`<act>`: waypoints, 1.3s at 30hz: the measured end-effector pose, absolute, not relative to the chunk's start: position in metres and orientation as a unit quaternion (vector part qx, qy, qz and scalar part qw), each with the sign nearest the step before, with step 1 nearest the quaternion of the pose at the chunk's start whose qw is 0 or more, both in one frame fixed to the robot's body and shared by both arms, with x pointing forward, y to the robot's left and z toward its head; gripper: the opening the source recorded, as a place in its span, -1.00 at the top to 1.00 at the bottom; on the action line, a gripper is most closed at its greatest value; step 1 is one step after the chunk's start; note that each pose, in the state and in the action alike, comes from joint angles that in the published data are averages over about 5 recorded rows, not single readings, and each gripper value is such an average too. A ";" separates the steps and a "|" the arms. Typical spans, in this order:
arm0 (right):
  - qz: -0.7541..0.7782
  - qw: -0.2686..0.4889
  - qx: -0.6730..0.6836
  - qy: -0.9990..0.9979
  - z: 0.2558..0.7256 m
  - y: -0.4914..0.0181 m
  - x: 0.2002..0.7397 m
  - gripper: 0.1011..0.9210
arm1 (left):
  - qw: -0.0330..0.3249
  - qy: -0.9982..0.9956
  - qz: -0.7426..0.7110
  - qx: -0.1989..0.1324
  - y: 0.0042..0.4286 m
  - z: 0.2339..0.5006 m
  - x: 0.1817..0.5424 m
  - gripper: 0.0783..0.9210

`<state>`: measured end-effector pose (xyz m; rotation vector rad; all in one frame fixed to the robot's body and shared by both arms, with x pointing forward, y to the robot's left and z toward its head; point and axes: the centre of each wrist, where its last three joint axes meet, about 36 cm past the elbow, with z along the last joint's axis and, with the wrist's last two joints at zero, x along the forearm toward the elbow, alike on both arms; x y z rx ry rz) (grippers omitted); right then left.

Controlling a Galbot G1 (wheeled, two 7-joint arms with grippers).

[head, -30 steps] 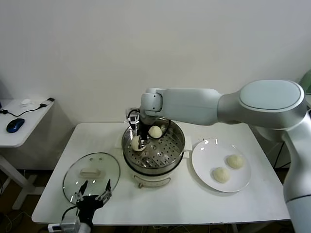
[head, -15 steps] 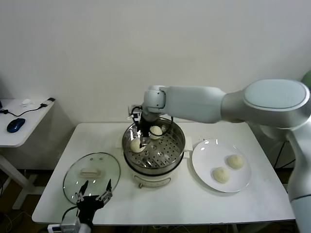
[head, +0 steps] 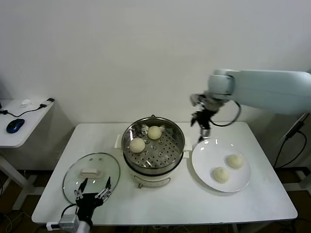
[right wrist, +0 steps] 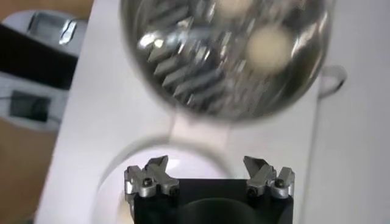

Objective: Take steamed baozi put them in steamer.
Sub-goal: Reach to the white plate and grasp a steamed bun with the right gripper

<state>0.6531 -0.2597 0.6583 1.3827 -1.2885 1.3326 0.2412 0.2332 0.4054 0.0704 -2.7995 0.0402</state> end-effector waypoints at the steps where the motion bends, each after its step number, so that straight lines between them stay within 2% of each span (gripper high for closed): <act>1: 0.524 0.409 0.546 -0.510 0.652 -0.272 0.648 -0.76 | 0.170 -0.985 0.014 0.025 0.233 0.405 0.241 -0.77; 7: 0.502 0.441 0.542 -0.510 0.601 -0.328 0.616 -0.76 | 0.169 -0.985 0.016 0.028 0.232 0.407 0.239 -0.77; 13: 0.495 0.456 0.527 -0.519 0.547 -0.351 0.596 -0.76 | 0.171 -0.985 0.014 0.030 0.233 0.407 0.235 -0.77; 26: 0.488 0.474 0.489 -0.546 0.475 -0.367 0.586 -0.76 | 0.176 -0.984 0.011 0.032 0.232 0.406 0.231 -0.77; 39: 0.477 0.468 0.482 -0.567 0.449 -0.359 0.587 -0.76 | 0.177 -0.984 0.012 0.031 0.230 0.406 0.230 -0.77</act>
